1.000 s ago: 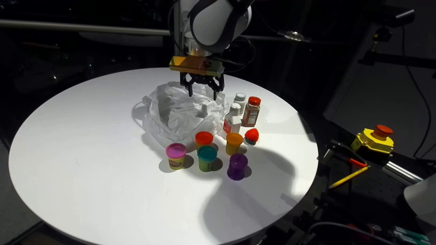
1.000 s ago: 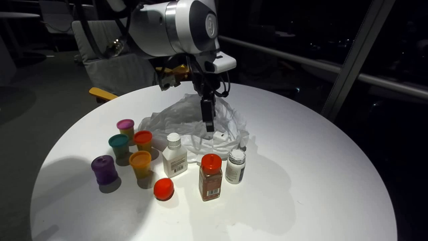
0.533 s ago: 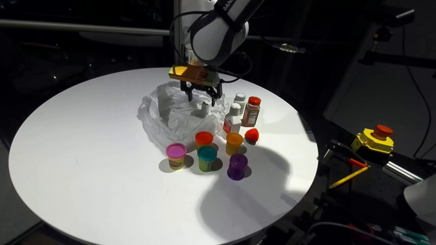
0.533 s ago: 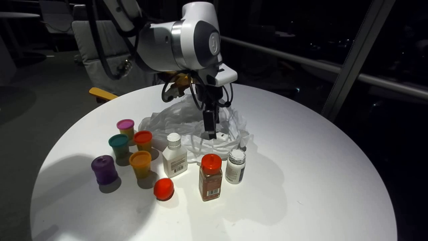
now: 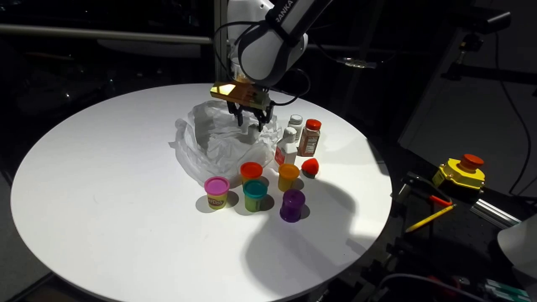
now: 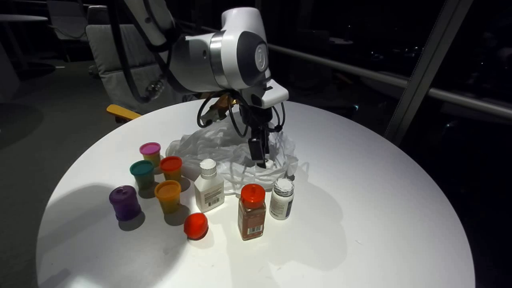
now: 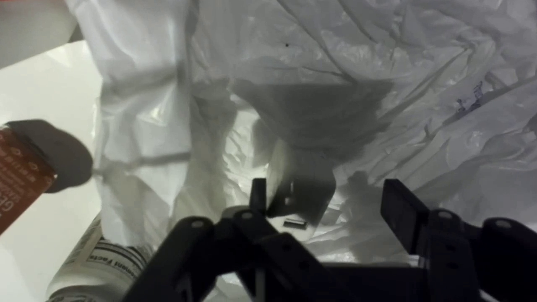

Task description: Remove the objects in the plastic and put them on the table.

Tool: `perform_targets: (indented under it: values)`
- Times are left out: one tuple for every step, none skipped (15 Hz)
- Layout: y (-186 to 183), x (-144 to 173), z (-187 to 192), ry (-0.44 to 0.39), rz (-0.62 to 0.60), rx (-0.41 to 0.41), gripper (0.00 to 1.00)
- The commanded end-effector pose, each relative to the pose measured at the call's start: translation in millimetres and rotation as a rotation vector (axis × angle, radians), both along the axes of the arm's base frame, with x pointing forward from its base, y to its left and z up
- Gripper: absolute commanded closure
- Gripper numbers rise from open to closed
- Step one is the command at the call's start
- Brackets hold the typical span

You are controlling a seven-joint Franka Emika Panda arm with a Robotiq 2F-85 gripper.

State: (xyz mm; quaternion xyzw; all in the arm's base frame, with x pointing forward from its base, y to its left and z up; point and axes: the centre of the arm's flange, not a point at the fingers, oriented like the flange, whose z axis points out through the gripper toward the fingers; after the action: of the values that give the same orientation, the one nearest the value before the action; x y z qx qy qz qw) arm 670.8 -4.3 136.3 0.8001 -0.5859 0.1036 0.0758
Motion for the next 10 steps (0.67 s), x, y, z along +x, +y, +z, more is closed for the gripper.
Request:
perform_targets:
  values:
    - [-0.6,2.0,-1.7,-0.031,-0.024,0.007,0.58]
    - [-0.1,-0.8,-0.1,-0.032,-0.026,0.010,0.66]
    - [-0.1,-3.5,2.1,-0.031,-0.031,0.013,0.73]
    - [1.1,-8.8,9.0,-0.031,-0.034,0.017,0.80]
    - [2.5,-13.3,15.5,-0.030,-0.034,0.019,0.89]
    - [6.7,-20.8,27.7,-0.031,-0.028,0.028,0.92]
    - [12.5,-27.5,40.4,-0.040,-0.021,0.027,0.92]
    - [19.3,-35.0,53.7,-0.047,-0.007,0.026,0.92]
    - [28.9,-42.9,73.1,-0.061,0.011,0.007,0.92]
    - [36.8,-48.0,87.0,-0.069,0.032,-0.004,0.92]
